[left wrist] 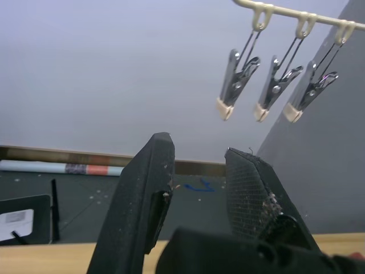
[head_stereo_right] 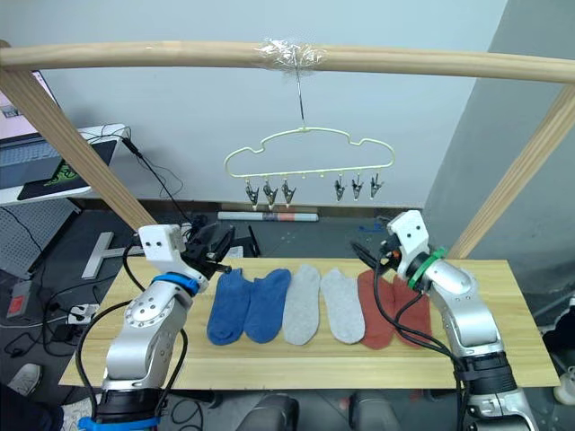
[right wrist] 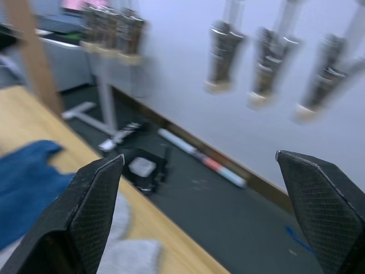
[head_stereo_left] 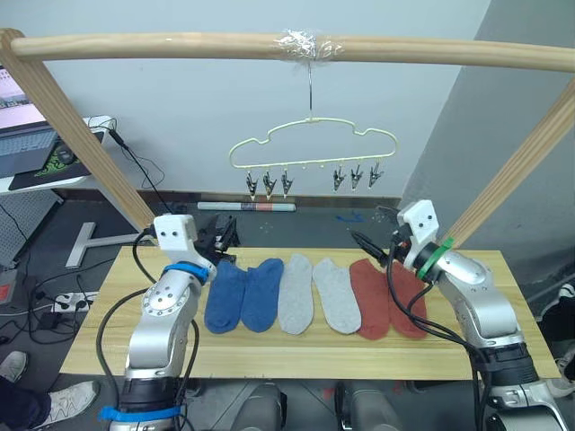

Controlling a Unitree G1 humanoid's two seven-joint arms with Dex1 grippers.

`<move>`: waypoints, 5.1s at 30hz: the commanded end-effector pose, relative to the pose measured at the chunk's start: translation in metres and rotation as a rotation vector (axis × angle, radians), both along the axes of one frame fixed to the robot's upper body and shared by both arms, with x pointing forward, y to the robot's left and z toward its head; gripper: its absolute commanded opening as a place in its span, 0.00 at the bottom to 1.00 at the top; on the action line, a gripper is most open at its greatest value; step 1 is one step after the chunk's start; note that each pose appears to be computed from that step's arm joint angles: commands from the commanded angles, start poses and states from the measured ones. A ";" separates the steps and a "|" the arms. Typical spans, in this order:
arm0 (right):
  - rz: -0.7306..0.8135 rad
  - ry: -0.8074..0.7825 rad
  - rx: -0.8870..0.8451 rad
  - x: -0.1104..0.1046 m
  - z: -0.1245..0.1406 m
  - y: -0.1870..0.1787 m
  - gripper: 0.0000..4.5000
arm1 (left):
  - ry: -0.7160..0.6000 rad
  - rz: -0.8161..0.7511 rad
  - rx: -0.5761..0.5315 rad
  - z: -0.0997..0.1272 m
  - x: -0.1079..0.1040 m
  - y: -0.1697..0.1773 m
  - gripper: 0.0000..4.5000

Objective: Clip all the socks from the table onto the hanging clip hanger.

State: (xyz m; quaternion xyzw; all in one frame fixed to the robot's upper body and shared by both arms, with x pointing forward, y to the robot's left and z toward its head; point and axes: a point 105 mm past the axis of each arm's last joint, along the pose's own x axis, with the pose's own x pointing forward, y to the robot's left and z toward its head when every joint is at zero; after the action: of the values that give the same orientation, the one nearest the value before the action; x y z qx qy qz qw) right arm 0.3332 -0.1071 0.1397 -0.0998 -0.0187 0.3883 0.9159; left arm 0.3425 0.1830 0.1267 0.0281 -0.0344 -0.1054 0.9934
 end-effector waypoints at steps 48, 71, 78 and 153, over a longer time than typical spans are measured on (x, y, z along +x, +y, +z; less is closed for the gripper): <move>0.408 -0.071 0.149 -0.039 0.085 0.081 1.00 | -0.217 0.058 0.150 0.055 0.057 -0.037 0.39; 0.265 -0.015 0.078 -0.022 0.059 0.063 1.00 | -0.129 -0.040 -0.010 0.043 0.054 -0.042 0.00; -0.040 0.072 -0.074 0.001 -0.007 0.004 1.00 | -0.101 -0.083 -0.044 0.043 0.050 -0.026 0.00; -0.123 0.029 -0.249 -0.006 -0.041 -0.014 0.01 | 0.090 -0.129 -0.434 0.031 0.032 -0.015 0.00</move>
State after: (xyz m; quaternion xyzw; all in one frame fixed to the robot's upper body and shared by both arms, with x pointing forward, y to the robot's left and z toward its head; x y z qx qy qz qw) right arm 0.3280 -0.1335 0.0872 -0.2021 0.0680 0.3210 0.9228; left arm 0.3783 0.1625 0.1590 -0.1703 -0.0277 -0.1607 0.9718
